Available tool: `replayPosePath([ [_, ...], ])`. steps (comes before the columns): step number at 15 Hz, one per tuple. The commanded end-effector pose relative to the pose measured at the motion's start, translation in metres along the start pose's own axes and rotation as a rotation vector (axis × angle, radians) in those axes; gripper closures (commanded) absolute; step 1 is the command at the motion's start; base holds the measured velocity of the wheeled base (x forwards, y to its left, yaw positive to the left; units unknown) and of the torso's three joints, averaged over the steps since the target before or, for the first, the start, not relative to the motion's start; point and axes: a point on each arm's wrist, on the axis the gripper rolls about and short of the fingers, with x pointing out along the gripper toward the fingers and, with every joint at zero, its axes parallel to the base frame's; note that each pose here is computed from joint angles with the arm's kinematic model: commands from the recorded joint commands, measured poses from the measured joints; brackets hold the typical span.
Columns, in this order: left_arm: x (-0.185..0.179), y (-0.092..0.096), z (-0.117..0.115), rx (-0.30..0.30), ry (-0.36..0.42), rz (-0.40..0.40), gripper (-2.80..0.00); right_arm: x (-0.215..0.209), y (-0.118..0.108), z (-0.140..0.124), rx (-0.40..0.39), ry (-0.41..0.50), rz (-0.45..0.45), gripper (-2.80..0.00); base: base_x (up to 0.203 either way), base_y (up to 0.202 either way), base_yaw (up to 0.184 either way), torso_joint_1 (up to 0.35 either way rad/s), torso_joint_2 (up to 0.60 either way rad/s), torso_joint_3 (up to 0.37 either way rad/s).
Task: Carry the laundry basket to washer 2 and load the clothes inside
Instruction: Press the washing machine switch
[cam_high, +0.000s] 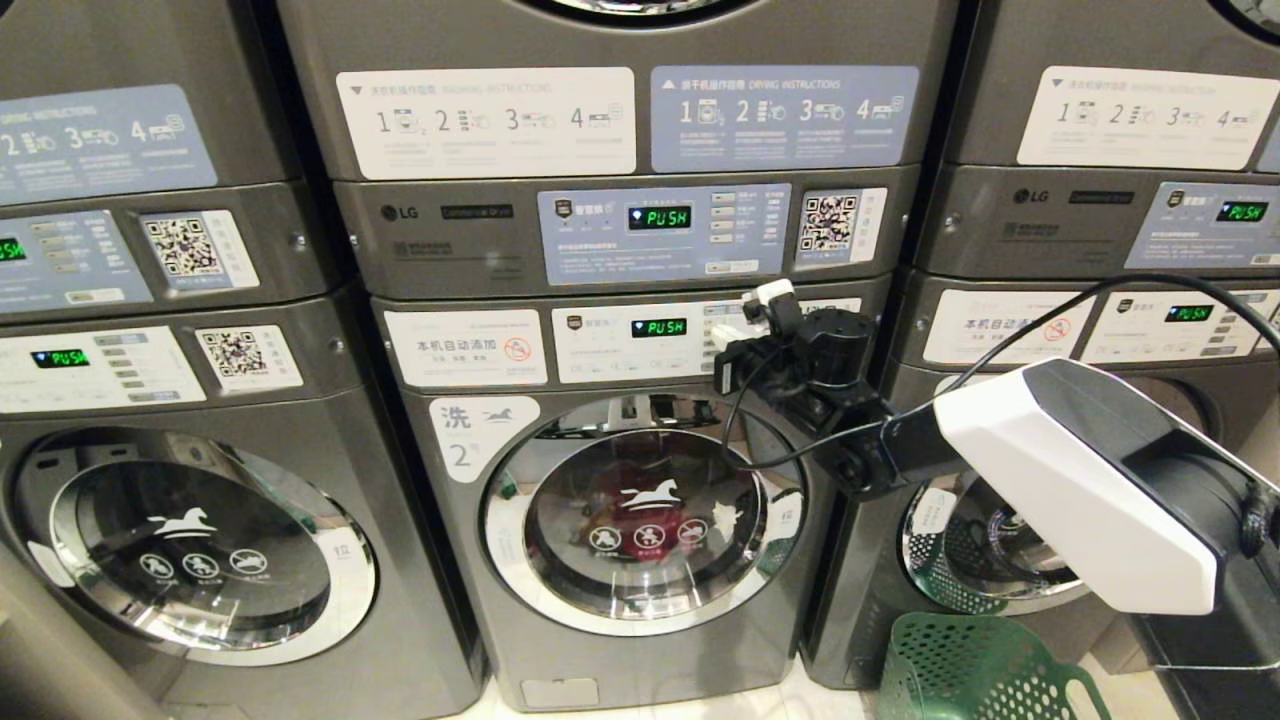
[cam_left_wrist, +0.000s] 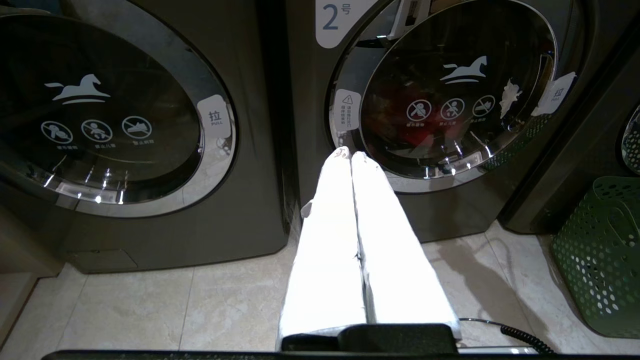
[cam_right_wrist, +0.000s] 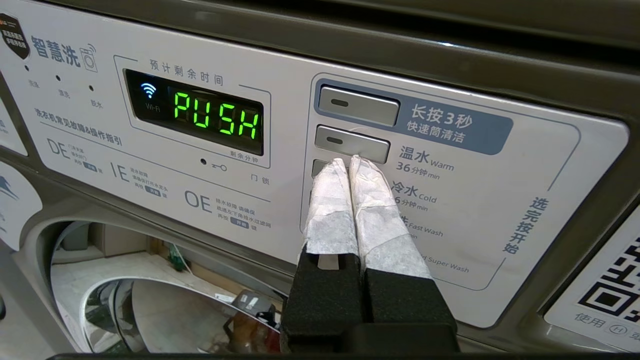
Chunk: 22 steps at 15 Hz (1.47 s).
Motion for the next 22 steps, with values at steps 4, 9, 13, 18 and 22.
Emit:
replayPosePath([
  [4, 0.000, 0.000, 0.000, 0.000, 0.002, 0.000, 0.00, -0.006, -0.001, 0.012, 0.000, -0.014, -0.009, 0.00, 0.000, 0.000, 0.000, 0.000, 0.00, 0.000],
  [9, 0.000, 0.000, 0.000, 0.000, 0.001, 0.000, 0.00, -0.025, 0.001, 0.000, -0.006, 0.015, -0.006, 0.00, 0.000, 0.000, 0.000, 0.000, 0.00, 0.000],
  [13, 0.000, 0.000, 0.000, 0.000, 0.000, 0.000, 0.00, -0.024, 0.002, 0.005, -0.009, -0.008, -0.005, 0.00, 0.000, 0.000, 0.000, 0.000, 0.00, 0.000],
  [18, 0.000, 0.000, 0.000, 0.000, 0.000, 0.000, 0.00, -0.015, 0.000, 0.006, -0.010, -0.018, 0.000, 0.00, 0.000, 0.000, 0.000, 0.000, 0.00, 0.000],
  [22, 0.000, 0.000, 0.000, 0.000, 0.000, 0.000, 0.00, -0.004, 0.000, 0.006, -0.010, -0.013, -0.004, 0.00, 0.000, 0.000, 0.000, 0.000, 0.00, 0.000],
])
